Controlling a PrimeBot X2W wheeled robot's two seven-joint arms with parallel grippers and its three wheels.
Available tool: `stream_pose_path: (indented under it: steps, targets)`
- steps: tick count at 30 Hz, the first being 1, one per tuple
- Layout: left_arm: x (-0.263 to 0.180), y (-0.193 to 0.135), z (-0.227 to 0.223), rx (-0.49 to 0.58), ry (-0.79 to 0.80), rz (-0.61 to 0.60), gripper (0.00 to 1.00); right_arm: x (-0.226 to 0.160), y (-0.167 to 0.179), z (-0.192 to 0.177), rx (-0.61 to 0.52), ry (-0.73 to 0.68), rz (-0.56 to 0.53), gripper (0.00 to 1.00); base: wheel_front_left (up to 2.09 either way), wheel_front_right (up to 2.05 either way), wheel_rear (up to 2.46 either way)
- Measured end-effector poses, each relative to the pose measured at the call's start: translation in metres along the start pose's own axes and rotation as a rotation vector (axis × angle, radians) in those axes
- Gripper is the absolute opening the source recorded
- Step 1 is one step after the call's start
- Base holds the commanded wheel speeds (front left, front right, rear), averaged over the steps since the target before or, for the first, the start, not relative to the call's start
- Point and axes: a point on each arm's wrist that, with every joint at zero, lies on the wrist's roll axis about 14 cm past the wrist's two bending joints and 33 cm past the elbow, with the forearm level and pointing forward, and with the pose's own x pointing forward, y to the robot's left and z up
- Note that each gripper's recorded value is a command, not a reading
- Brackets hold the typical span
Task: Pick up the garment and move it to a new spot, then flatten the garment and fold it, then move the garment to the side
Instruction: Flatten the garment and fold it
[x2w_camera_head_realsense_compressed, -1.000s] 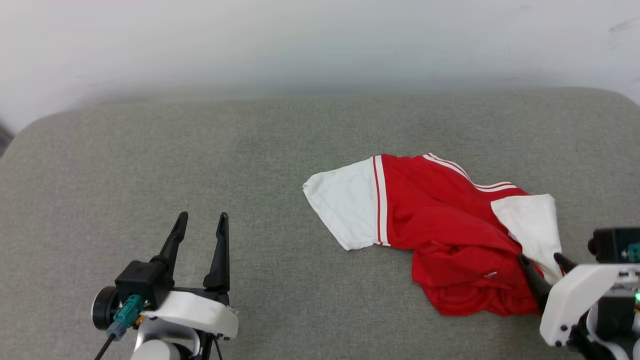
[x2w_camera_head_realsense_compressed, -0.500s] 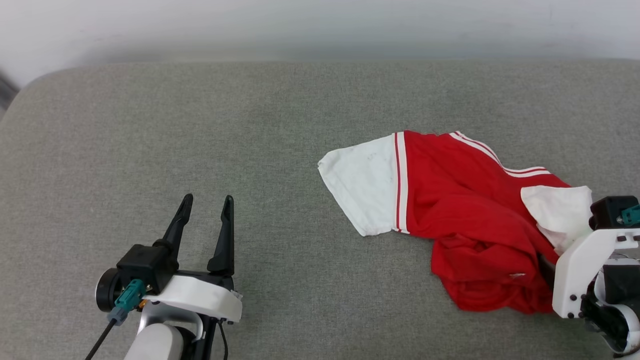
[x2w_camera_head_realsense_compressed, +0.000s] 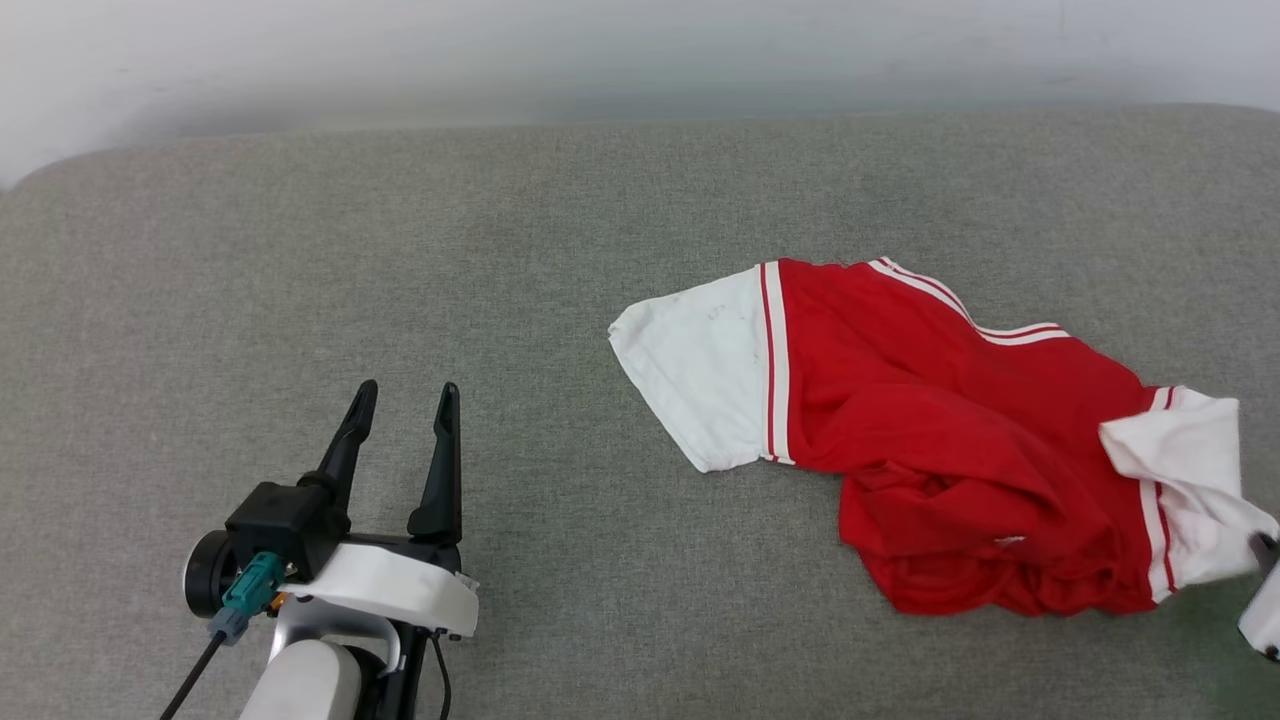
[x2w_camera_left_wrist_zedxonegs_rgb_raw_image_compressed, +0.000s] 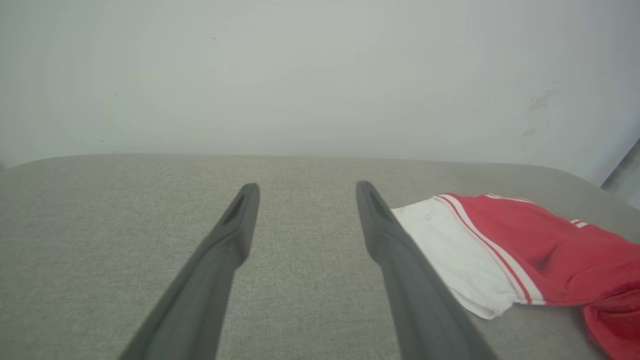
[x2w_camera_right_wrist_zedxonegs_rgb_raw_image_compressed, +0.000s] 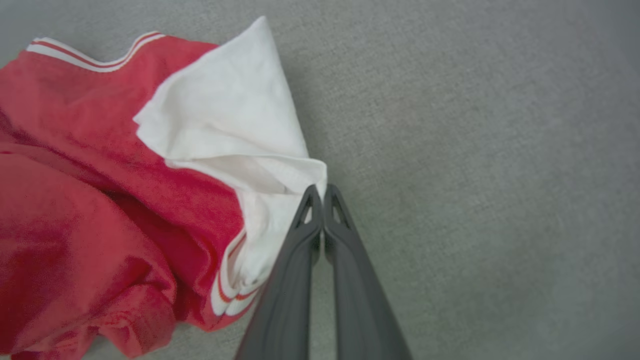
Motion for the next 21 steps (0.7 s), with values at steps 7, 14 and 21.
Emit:
stream_pose_path:
  steps: [7, 14, 21]
  targets:
    - [0.001, 0.001, 0.001, 0.002, -0.004, 0.0, 1.0, 0.003, -0.025, -0.026, 0.126, -0.017, -0.066, 1.0, 0.0, 0.0, 0.0]
    - [0.0, 0.001, 0.005, 0.011, -0.012, -0.001, 1.0, -0.003, -0.009, 0.015, 0.09, -0.268, -0.031, 1.0, 0.0, 0.0, 0.0]
    - [-0.008, -0.001, 0.01, 0.02, -0.02, 0.001, 1.0, -0.035, 0.037, 0.061, -0.039, -0.563, 0.079, 1.0, 0.0, 0.0, 0.0]
